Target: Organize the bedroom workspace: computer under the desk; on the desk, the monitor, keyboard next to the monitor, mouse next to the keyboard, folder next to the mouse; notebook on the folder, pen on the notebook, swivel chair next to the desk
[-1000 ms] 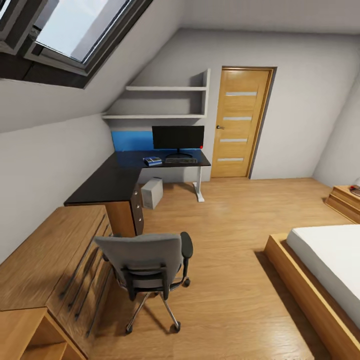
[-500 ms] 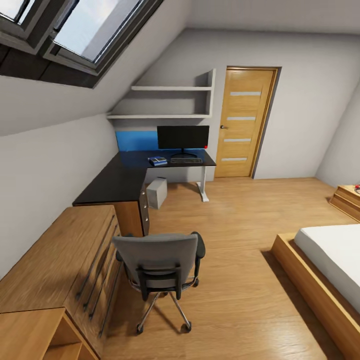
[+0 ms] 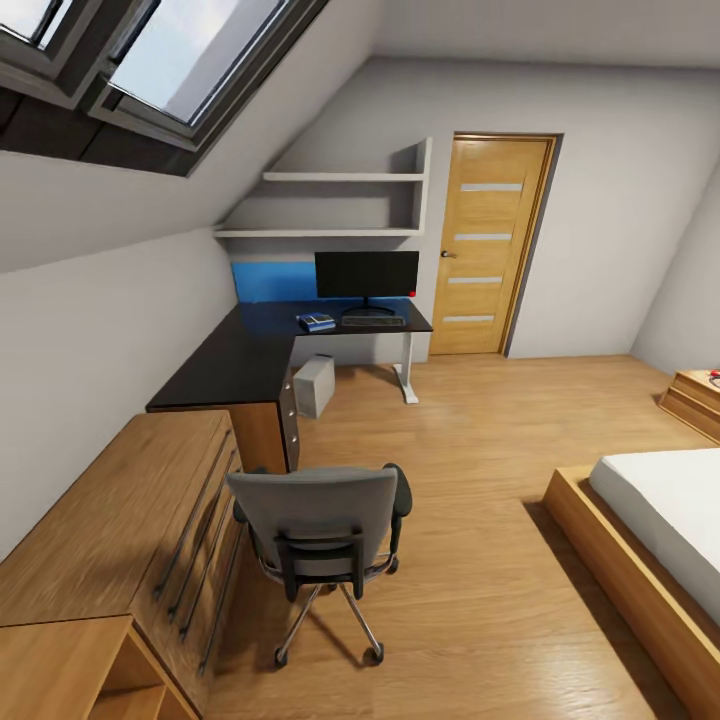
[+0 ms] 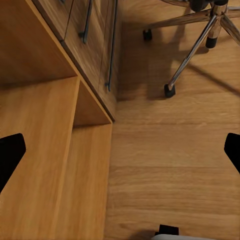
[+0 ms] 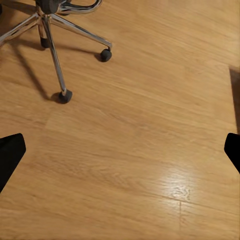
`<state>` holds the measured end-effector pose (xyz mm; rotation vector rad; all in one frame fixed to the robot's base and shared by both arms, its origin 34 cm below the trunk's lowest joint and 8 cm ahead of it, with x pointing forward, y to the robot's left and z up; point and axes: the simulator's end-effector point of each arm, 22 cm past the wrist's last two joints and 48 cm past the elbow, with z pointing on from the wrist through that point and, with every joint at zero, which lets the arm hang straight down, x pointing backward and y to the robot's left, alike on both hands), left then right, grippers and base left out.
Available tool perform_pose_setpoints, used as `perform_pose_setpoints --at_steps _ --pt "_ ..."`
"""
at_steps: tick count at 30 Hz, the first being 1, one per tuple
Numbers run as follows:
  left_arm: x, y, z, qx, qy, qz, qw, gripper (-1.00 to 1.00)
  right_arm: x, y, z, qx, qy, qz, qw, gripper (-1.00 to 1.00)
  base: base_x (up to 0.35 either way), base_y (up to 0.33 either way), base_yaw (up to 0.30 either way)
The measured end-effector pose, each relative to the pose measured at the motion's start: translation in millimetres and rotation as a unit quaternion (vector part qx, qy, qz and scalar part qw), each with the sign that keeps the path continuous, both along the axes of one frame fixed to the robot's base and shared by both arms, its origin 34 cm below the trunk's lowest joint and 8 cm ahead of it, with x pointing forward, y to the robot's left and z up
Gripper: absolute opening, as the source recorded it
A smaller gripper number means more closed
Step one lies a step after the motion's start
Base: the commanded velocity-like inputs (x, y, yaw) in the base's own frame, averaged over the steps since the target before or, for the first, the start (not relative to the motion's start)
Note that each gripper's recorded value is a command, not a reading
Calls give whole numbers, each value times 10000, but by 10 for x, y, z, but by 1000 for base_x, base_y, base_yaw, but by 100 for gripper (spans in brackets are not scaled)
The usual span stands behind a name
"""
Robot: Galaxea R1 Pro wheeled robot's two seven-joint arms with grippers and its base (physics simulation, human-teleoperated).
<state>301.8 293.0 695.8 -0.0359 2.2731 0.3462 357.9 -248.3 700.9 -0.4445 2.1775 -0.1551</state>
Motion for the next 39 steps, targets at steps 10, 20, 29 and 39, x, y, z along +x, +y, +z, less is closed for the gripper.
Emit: perform_pose_setpoints --at_steps 10,20,29,39 --pt "2 5 -1 4 2 3 10000 100 2 5 -3 4 4 -6 10000 100 -120 35 0" --pt "-1 9 -1 4 4 4 10000 100 -1 5 -2 2 6 -6 10000 100 -134 42 0" --pt "-1 11 -1 5 3 6 10000 100 -5 3 -5 -1 13 -5 10000 100 -113 85 0" --pt "0 2 -1 0 2 -1 10000 100 -6 13 -3 7 8 1 10000 100 -20 14 0"
